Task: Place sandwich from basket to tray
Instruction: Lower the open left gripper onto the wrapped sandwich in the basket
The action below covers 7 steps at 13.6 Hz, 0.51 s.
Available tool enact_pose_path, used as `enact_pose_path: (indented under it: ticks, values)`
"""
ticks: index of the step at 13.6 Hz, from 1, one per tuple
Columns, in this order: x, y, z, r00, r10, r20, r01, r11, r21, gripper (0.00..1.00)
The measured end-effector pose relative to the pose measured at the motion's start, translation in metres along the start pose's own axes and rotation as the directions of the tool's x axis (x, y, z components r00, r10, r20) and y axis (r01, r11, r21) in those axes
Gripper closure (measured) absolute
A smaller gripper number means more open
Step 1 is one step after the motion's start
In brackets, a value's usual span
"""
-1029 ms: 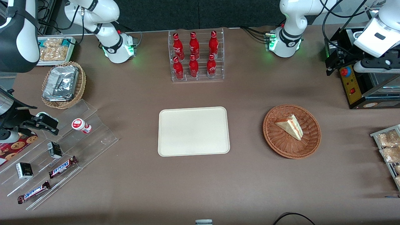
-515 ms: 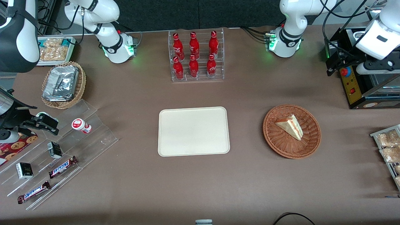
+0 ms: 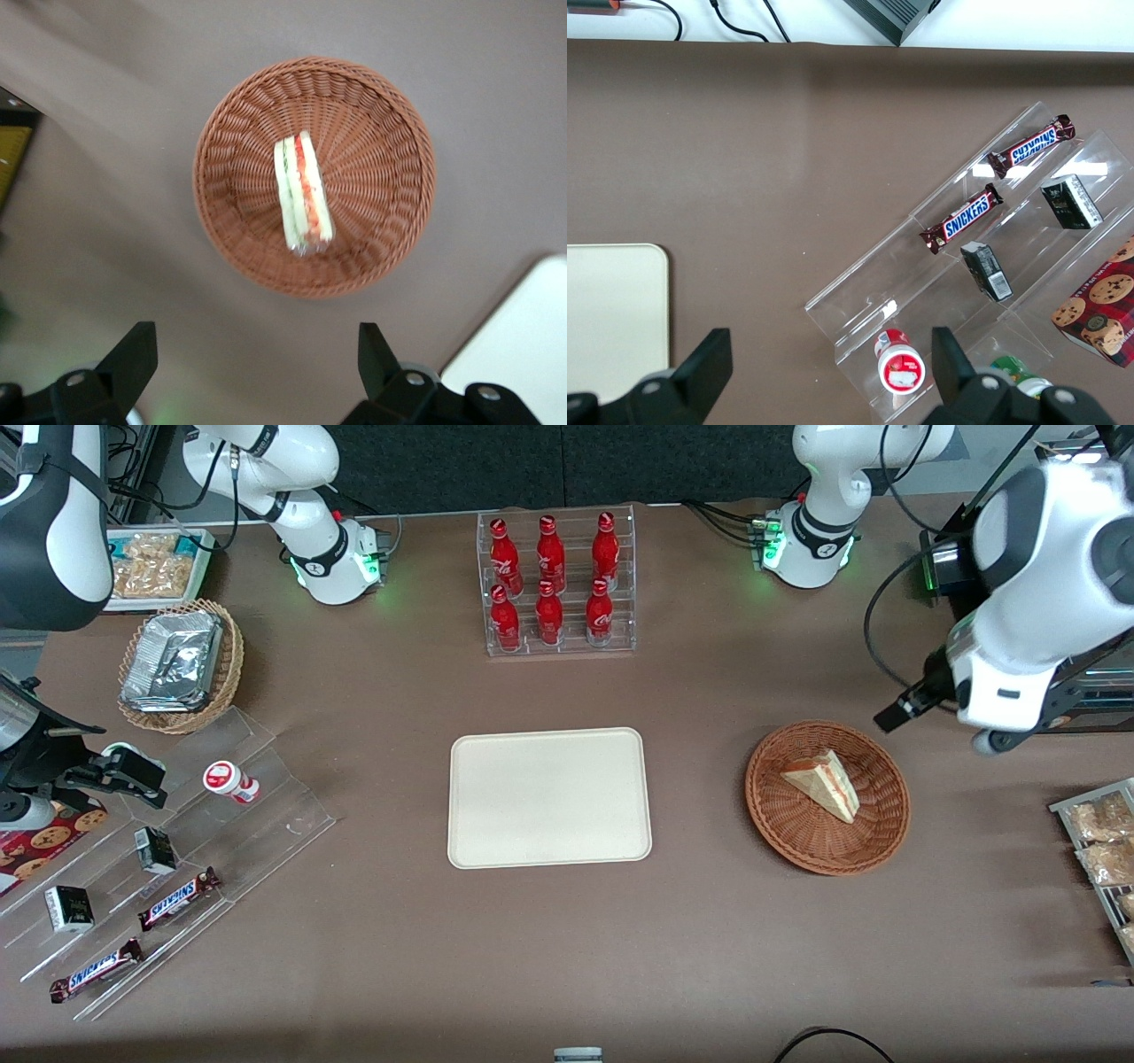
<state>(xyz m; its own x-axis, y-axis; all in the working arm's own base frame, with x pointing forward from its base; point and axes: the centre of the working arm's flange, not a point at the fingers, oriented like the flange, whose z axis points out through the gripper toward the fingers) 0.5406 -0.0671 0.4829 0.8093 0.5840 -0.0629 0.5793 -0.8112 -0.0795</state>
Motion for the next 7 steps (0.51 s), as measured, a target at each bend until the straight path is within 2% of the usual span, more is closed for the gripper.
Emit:
enact_pose_path:
  ticks: [7]
  values:
    - [0.002,-0.008,0.119,0.989,-0.144,-0.021,0.143,0.989,-0.039,0.00]
